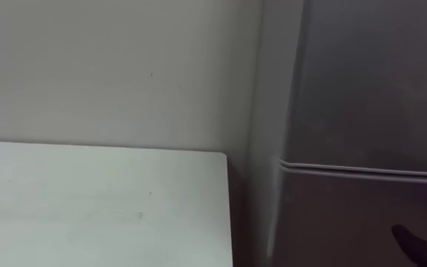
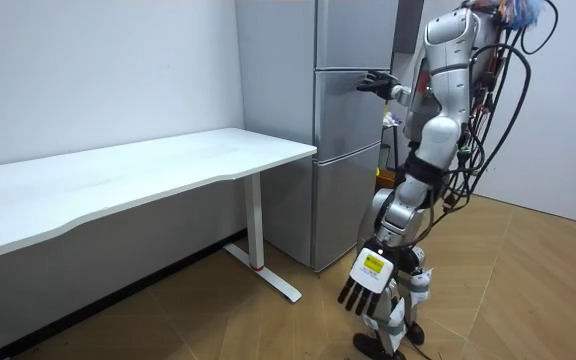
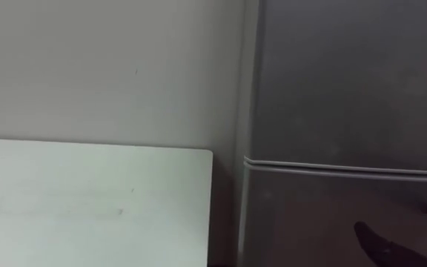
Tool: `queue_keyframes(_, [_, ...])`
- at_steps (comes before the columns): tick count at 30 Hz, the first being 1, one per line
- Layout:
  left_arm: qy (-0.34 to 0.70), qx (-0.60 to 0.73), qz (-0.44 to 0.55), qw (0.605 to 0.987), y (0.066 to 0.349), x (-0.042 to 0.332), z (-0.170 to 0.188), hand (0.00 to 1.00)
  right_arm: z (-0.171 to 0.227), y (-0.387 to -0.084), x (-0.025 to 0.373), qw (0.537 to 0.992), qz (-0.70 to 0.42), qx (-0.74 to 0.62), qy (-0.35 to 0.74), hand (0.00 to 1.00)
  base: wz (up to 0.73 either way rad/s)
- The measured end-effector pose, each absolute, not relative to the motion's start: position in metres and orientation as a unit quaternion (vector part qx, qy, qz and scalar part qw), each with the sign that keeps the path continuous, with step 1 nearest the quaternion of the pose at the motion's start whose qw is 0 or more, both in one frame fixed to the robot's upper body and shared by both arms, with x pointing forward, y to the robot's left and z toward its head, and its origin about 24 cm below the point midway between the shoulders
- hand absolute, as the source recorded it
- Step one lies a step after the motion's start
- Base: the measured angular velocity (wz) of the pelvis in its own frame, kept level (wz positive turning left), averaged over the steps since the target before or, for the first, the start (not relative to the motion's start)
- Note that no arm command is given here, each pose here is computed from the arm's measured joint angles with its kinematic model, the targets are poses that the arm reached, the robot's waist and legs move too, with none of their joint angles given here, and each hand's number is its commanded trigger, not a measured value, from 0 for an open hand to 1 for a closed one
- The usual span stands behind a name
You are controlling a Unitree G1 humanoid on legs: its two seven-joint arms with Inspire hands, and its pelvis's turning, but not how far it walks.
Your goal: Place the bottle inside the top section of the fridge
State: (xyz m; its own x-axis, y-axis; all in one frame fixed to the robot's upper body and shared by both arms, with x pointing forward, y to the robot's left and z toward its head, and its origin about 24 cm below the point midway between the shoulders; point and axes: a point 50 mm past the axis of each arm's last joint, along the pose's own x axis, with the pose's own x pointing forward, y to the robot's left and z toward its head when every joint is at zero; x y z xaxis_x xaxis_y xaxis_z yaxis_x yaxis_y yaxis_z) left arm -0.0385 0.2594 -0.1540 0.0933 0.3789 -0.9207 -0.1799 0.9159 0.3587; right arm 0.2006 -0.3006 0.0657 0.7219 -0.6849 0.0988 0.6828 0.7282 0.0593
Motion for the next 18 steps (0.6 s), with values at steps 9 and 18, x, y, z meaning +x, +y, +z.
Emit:
queue_keyframes(9, [0.640, 0.071, 0.192, 0.741, 0.256, -0.037, -0.154, 0.00, 0.067, -0.322, 0.182, 0.872, -0.485, 0.017, -0.060, 0.00, 0.00])
queue_keyframes(18, [0.624, 0.078, 0.205, 0.750, 0.252, -0.024, -0.156, 0.00, 0.026, -0.325, 0.149, 0.846, -0.531, -0.026, 0.037, 0.00, -0.05])
